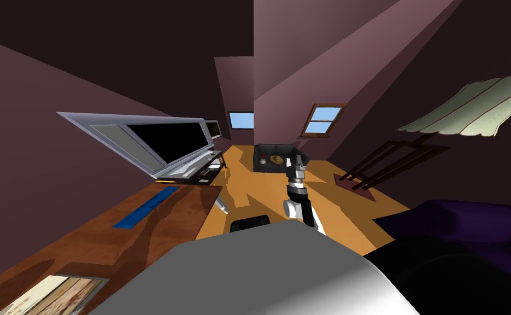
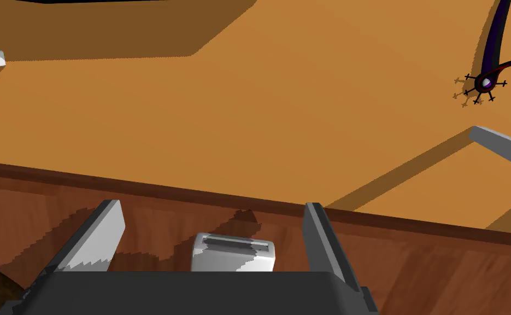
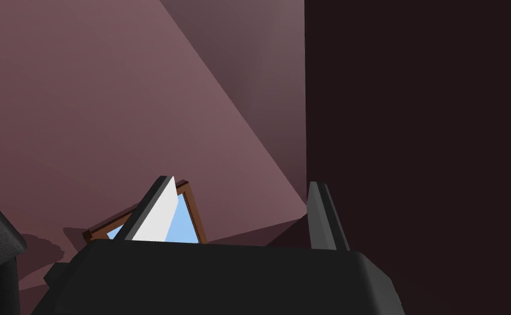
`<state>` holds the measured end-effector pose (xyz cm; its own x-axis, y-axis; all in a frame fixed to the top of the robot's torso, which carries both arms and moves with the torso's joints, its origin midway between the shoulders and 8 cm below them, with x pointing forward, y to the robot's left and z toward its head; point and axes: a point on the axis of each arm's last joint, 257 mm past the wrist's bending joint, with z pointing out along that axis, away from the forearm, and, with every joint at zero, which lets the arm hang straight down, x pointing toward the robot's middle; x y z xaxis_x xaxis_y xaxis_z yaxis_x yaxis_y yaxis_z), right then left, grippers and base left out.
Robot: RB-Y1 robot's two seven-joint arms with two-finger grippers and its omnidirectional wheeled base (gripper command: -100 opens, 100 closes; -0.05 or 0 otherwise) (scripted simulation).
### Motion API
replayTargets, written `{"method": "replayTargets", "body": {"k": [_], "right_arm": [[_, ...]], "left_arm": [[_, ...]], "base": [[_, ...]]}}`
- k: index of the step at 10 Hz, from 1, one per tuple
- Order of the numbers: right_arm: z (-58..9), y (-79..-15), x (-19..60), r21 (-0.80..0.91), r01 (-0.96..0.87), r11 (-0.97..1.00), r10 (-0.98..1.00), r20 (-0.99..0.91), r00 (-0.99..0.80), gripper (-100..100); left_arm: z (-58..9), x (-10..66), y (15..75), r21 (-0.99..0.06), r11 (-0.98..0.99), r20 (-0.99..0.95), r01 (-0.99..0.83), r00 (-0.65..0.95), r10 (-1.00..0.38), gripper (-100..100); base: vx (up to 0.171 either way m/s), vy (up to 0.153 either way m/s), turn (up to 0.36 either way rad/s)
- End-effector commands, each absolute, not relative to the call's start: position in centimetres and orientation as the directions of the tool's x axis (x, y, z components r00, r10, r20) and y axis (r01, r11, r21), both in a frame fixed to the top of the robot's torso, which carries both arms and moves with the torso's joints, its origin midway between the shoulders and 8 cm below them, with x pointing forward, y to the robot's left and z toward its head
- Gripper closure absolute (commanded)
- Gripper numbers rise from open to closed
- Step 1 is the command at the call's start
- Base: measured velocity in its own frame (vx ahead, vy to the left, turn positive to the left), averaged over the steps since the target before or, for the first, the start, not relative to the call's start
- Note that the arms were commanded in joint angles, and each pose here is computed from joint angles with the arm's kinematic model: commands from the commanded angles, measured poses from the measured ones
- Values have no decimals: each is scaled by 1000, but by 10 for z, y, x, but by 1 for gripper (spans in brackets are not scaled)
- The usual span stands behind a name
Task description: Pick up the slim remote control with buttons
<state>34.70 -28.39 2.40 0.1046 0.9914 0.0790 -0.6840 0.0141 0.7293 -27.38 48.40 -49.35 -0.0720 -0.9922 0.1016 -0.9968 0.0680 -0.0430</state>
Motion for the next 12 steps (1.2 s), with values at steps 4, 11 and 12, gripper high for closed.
{"method": "replayTargets", "body": {"k": [4, 11, 12], "right_arm": [[24, -284, 347, 729, -684, 14, 991, 79, 104, 0], [24, -284, 347, 729, -684, 14, 991, 79, 105, 0], [24, -284, 347, 729, -684, 14, 991, 79, 105, 0]], "left_arm": [[-493, -272, 518, -18, 117, 43, -993, -118, -992, -100], [-511, -269, 507, -18, 124, 35, -992, -124, -992, 100], [-511, -269, 507, -18, 124, 35, -992, -125, -992, 100]], "base": [[-52, 136, -114], [-3, 21, 4], [0, 0, 0]]}}
